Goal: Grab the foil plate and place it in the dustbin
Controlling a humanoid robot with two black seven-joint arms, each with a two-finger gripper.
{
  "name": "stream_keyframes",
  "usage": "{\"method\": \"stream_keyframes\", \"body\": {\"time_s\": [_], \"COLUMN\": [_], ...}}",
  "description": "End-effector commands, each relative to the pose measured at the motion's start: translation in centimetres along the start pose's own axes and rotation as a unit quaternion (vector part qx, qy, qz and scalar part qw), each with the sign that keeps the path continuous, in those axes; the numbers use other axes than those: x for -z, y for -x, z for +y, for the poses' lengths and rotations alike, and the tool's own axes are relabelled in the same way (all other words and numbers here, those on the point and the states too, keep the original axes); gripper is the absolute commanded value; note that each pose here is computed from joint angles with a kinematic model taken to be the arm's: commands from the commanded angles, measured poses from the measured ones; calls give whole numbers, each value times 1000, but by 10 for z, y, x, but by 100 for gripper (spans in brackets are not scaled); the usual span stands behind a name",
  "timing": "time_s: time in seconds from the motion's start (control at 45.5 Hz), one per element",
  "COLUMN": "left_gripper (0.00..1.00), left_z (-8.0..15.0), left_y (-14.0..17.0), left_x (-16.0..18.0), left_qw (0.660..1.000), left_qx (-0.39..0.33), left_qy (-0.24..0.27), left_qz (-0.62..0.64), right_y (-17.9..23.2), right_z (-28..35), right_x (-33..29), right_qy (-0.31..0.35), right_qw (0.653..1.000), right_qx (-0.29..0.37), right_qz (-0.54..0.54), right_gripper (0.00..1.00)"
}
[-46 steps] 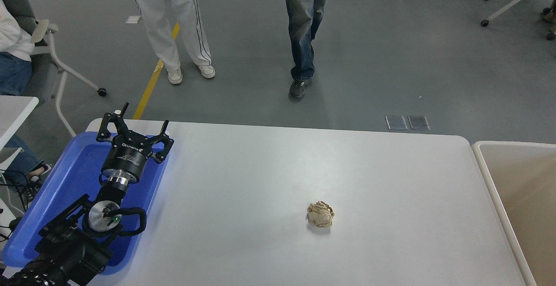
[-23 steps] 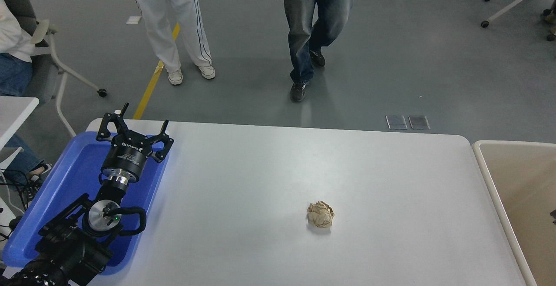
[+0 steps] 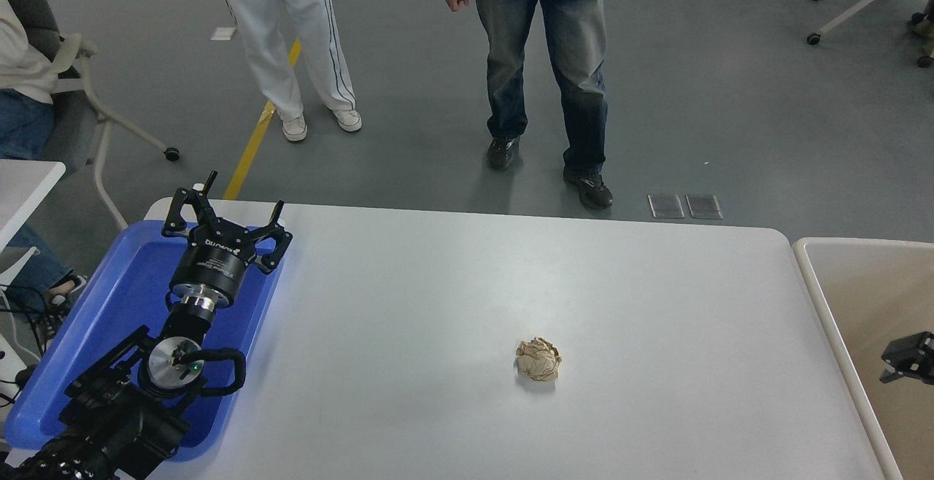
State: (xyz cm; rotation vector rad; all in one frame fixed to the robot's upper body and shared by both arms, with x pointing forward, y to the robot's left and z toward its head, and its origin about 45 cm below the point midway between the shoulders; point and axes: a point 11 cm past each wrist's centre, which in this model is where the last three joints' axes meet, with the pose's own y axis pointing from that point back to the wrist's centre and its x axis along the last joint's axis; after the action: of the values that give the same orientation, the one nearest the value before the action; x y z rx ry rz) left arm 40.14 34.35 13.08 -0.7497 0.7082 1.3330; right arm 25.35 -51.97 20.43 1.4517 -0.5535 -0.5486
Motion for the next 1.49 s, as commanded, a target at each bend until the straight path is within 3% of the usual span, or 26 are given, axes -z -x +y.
{"method": "stream_keyframes", "body": {"time_s": [0.0,0.396,0.725,1.099,1.473], "left_gripper": [100,100,100,100,100], "left_z": [0,0,1,1,0], "left_y": [0,0,-1,-1,0], "left_x": [0,0,1,1,0], "left_qw": [1000,1000,1000,1000,1000], "left_qx": [0,0,-1,-1,0], "left_qy": [-1,-1,-1,-1,0], "left_qz": [0,0,-1,0,-1], "right_y": [7,-3,36,60,53], "right_z": [40,124,159,185,170], "right_x": [25,136,216,244,228], "right_qy": [13,28,1,-41,-6], "right_qw": [998,968,935,929,936], "right_qx": [37,-62,-83,-91,-78], "right_qz": [51,243,345,357,344], "right_gripper": [100,100,100,100,100]}}
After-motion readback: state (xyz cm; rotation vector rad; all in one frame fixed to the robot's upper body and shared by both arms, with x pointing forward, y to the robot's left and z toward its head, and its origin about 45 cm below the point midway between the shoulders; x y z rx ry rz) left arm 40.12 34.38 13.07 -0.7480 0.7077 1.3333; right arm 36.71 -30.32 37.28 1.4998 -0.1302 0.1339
